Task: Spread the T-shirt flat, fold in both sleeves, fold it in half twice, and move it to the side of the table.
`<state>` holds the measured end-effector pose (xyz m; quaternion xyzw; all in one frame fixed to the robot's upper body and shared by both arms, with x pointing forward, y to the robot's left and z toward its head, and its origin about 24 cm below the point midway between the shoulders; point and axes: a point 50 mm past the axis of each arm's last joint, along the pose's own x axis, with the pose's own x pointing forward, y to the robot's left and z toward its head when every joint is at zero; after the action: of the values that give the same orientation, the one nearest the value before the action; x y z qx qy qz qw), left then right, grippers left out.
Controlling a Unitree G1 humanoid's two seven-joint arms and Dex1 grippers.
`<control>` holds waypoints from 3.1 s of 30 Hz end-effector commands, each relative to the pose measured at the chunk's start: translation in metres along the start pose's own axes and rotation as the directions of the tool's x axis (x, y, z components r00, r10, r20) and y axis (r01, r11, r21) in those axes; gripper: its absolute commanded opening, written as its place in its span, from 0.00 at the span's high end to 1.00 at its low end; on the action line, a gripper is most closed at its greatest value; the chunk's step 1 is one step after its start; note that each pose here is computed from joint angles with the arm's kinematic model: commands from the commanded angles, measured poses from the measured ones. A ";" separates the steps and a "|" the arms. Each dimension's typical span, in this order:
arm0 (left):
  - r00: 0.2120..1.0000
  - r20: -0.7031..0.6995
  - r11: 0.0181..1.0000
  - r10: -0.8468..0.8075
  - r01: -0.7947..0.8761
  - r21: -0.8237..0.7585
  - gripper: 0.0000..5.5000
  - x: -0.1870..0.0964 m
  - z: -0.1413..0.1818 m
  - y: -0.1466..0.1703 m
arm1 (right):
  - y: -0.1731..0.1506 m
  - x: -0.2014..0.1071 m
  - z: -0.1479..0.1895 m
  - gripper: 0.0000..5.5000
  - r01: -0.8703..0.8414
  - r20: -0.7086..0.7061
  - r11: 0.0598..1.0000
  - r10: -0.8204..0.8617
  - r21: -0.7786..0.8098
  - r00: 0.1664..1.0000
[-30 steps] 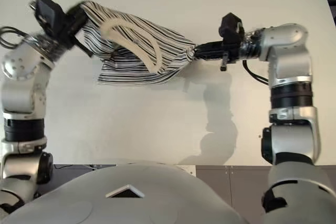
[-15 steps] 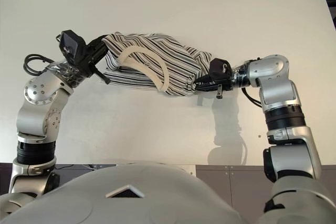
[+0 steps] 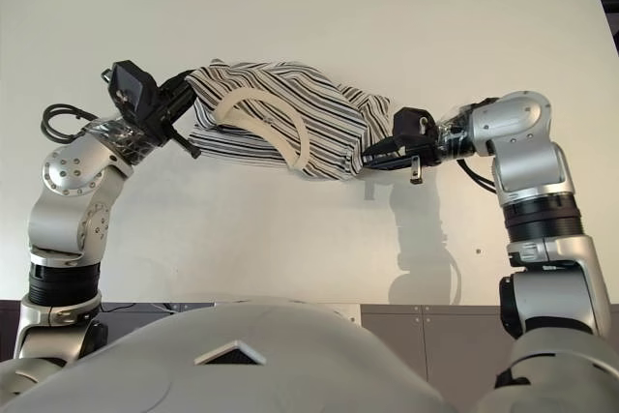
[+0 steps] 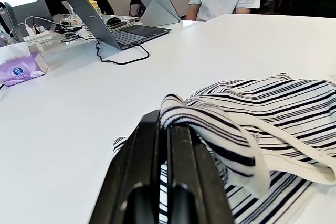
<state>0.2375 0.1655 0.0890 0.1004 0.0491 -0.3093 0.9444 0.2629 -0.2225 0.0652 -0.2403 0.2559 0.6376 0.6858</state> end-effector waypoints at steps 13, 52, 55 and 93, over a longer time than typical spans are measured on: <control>1.000 -0.006 1.000 0.021 -0.021 0.005 0.98 -0.003 0.005 0.012 | -0.003 0.010 0.010 0.97 0.079 0.099 0.997 -0.079 0.012 0.992; 0.925 0.131 0.809 0.357 -0.376 0.452 0.98 0.065 0.203 0.192 | -0.159 -0.108 0.231 0.97 0.870 0.344 0.359 -0.908 0.337 0.241; 0.908 0.190 0.777 0.373 -0.418 0.471 0.98 0.056 0.225 0.195 | -0.157 -0.123 0.237 0.97 0.877 0.362 0.326 -0.912 0.352 0.194; 0.673 -0.164 0.685 -0.721 0.728 -0.025 0.98 -0.085 0.013 -0.051 | 0.054 -0.068 0.028 0.97 -0.165 0.011 0.985 0.165 0.054 0.986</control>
<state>0.1499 0.1687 0.1323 0.0920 0.1291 -0.6469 0.7459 0.2168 -0.2516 0.1495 -0.1733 0.2650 0.6816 0.6596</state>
